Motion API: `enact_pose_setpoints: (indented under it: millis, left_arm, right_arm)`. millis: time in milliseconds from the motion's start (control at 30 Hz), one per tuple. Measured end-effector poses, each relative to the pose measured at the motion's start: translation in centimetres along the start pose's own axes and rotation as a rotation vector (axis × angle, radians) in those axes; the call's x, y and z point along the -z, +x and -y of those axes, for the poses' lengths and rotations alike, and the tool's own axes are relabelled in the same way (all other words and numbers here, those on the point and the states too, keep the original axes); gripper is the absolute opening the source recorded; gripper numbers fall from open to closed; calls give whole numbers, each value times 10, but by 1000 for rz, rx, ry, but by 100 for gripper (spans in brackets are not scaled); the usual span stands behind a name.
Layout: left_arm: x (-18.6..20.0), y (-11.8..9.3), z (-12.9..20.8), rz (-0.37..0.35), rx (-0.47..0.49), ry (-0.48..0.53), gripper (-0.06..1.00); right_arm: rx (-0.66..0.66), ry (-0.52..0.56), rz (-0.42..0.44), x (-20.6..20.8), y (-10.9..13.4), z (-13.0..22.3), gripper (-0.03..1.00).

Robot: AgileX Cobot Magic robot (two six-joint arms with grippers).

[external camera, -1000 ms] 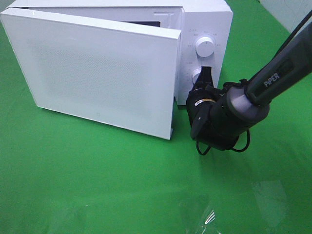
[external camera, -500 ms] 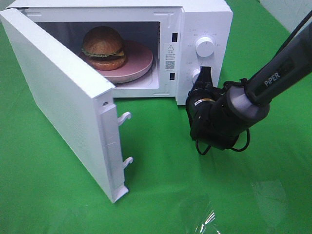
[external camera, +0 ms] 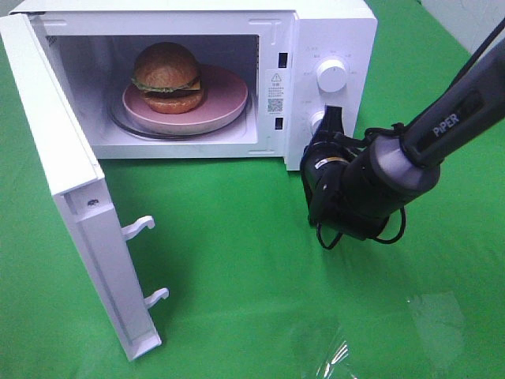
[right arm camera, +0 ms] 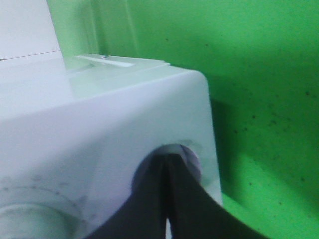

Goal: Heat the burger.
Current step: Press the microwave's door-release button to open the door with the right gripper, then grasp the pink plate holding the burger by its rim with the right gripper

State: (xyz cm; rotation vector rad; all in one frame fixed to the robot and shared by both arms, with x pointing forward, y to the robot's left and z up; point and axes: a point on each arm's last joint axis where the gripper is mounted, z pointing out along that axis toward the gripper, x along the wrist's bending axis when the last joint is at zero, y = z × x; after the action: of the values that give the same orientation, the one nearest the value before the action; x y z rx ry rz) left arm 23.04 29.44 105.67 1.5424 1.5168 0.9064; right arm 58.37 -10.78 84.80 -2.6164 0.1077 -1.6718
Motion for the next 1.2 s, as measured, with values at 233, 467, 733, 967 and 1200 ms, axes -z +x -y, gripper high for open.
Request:
enact_pose_setpoints:
  millis: [233,467,733,967,1200]
  left_arm:
    - [0,0,0,0,0,0,98]
    - [0,0,0,0,0,0,98]
    - [0,0,0,0,0,0,98]
    - [0,0,0,0,0,0,98]
    - [0,0,0,0,0,0,98]
  right_arm:
    - [33,36,20,18,2,-3,1]
    - [93,92,14,48,5,0,1]
    - [187,139,121,72,6,-10,1]
    - [442,251,163,102,23,-14,2]
    - [803,398,128,126,43,-11,2]
